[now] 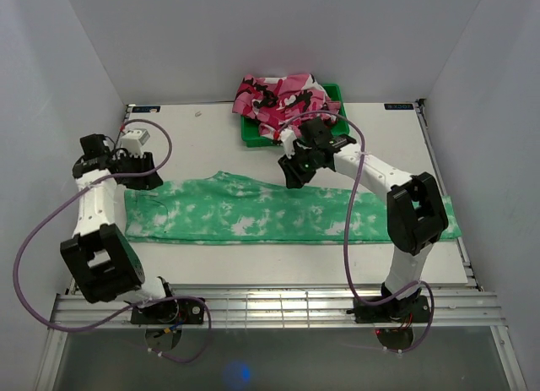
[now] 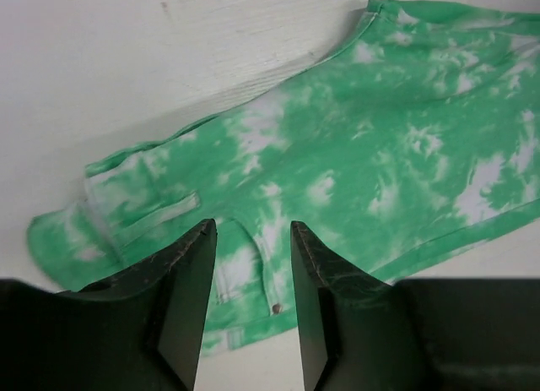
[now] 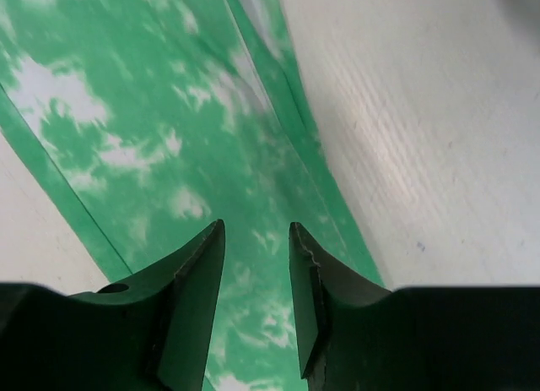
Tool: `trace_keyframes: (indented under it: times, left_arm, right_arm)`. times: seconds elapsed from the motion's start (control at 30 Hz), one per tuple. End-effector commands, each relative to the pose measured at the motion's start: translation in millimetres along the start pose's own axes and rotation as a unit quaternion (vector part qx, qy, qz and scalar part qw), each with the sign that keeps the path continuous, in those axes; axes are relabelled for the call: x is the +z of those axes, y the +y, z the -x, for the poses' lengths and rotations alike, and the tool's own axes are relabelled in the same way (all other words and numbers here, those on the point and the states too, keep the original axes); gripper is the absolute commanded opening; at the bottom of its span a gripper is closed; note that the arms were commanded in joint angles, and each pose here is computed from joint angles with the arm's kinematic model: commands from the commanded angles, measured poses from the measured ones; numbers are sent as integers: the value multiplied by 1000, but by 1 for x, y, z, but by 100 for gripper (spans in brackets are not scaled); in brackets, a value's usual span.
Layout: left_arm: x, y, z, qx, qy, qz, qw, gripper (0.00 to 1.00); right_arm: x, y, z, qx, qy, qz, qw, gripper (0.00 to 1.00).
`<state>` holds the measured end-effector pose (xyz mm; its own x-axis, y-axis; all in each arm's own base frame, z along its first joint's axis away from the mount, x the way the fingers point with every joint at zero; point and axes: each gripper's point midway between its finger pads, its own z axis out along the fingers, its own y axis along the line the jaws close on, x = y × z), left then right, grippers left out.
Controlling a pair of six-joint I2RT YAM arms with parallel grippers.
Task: Fold and stack the trousers
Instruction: Fold the trousers
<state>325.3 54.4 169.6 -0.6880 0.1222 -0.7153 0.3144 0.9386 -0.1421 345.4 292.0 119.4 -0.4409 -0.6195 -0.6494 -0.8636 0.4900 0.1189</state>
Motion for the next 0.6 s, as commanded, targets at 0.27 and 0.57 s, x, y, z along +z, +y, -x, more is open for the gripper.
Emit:
trace_keyframes:
  times: [0.27, 0.57]
  left_arm:
    - [127, 58, -54, -192, 90, 17, 977, 58]
    - [130, 103, -20, -144, 77, 63, 985, 81]
  right_arm:
    - [-1, -48, -150, 126, 132, -6, 983, 72]
    - [4, -70, -151, 156, 118, -6, 981, 100]
